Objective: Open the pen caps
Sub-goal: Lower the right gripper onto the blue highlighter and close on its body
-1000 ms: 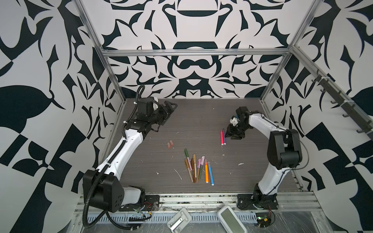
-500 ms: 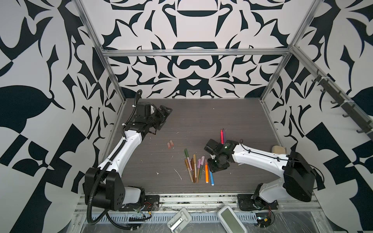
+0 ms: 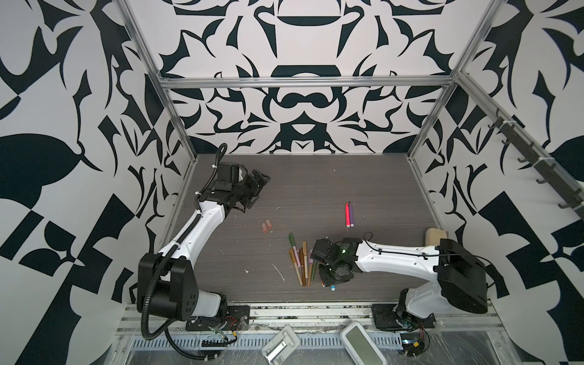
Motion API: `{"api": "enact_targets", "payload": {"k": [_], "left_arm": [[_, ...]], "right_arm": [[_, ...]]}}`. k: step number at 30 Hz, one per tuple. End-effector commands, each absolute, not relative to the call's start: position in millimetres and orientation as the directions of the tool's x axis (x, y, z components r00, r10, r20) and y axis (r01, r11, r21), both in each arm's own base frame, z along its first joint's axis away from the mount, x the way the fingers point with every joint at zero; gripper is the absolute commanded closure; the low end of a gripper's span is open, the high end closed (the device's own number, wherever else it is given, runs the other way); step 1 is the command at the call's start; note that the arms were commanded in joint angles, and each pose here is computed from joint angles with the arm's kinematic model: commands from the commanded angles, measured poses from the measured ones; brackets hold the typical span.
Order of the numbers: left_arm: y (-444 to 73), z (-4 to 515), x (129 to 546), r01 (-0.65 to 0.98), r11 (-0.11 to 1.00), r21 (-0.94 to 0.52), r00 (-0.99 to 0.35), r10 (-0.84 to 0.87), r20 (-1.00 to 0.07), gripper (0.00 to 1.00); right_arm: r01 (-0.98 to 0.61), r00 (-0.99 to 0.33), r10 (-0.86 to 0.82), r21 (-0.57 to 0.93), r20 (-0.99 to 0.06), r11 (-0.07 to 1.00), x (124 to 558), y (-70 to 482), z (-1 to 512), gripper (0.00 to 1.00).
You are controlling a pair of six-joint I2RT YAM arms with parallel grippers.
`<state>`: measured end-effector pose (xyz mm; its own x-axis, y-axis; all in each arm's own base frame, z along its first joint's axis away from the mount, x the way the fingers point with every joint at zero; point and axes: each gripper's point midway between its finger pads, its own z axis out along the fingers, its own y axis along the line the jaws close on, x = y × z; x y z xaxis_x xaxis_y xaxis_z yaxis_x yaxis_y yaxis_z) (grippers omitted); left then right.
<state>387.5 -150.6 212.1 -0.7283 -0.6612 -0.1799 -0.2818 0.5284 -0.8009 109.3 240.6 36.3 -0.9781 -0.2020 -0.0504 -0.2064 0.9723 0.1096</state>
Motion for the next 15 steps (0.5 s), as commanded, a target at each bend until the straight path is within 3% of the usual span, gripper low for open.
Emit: {"api": "enact_targets", "payload": {"k": [1, 15], "left_arm": [[-149, 203, 384, -0.307, 0.536, -0.787, -0.737, -0.657, -0.159, 0.07], [-153, 202, 390, -0.309, 0.528, -0.791, -0.744, -0.652, -0.145, 0.07]], "right_arm": [[-0.156, -0.987, -0.151, 0.085, -0.059, 0.984, 105, 235, 31, 0.56], [-0.142, -0.989, -0.140, 0.065, -0.035, 0.988, 97, 227, 16, 0.65]]}}
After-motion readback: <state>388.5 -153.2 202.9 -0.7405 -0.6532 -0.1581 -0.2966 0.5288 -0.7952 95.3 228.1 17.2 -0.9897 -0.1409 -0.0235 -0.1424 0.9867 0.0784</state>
